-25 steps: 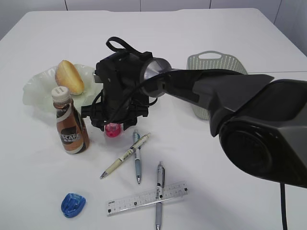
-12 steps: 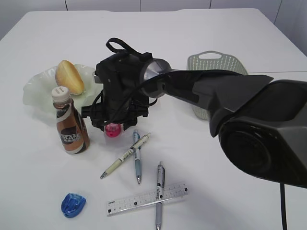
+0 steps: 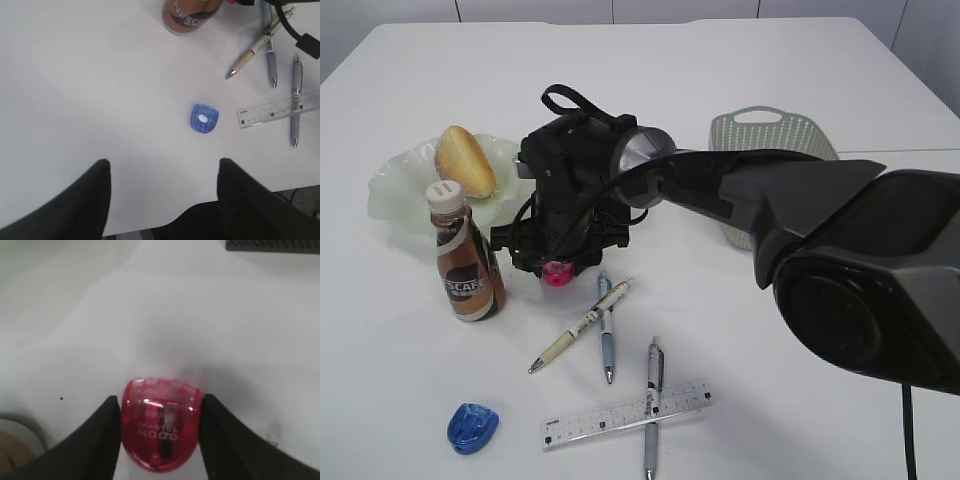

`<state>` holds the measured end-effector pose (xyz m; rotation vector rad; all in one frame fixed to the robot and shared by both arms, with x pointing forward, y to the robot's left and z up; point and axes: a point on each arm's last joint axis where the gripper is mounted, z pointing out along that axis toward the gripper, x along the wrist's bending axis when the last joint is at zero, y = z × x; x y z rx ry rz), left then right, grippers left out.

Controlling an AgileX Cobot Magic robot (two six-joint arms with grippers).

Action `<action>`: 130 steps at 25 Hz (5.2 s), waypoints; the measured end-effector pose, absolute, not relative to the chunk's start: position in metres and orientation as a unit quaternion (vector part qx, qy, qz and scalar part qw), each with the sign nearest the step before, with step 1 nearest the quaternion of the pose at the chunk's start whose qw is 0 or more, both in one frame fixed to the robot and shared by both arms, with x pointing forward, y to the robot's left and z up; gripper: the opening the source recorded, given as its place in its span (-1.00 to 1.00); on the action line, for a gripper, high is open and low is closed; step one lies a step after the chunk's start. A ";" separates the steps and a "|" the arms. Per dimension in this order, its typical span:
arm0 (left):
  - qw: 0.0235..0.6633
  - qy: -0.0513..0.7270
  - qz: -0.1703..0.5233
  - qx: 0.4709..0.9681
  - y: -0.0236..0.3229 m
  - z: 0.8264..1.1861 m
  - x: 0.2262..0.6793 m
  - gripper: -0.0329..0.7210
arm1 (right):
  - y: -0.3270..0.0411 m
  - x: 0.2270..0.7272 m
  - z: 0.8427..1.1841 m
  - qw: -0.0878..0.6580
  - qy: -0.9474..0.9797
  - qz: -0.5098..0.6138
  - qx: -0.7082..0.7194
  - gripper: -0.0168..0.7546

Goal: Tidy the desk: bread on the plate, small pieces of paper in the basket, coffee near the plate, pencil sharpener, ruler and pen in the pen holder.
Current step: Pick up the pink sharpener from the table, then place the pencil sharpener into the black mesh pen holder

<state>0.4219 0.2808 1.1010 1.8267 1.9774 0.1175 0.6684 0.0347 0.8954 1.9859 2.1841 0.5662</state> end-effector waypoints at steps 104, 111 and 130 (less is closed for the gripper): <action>0.220 0.716 0.041 0.661 0.281 1.101 0.422 0.38 | -0.001 0.707 1.020 0.292 0.671 0.299 0.612 0.02; 0.221 0.716 0.042 0.661 0.281 1.101 0.422 0.38 | -0.001 0.708 1.019 0.293 0.671 0.299 0.612 0.02; 0.222 0.716 0.043 0.661 0.281 1.101 0.422 0.38 | 0.015 0.670 1.060 0.101 0.751 0.290 0.584 0.03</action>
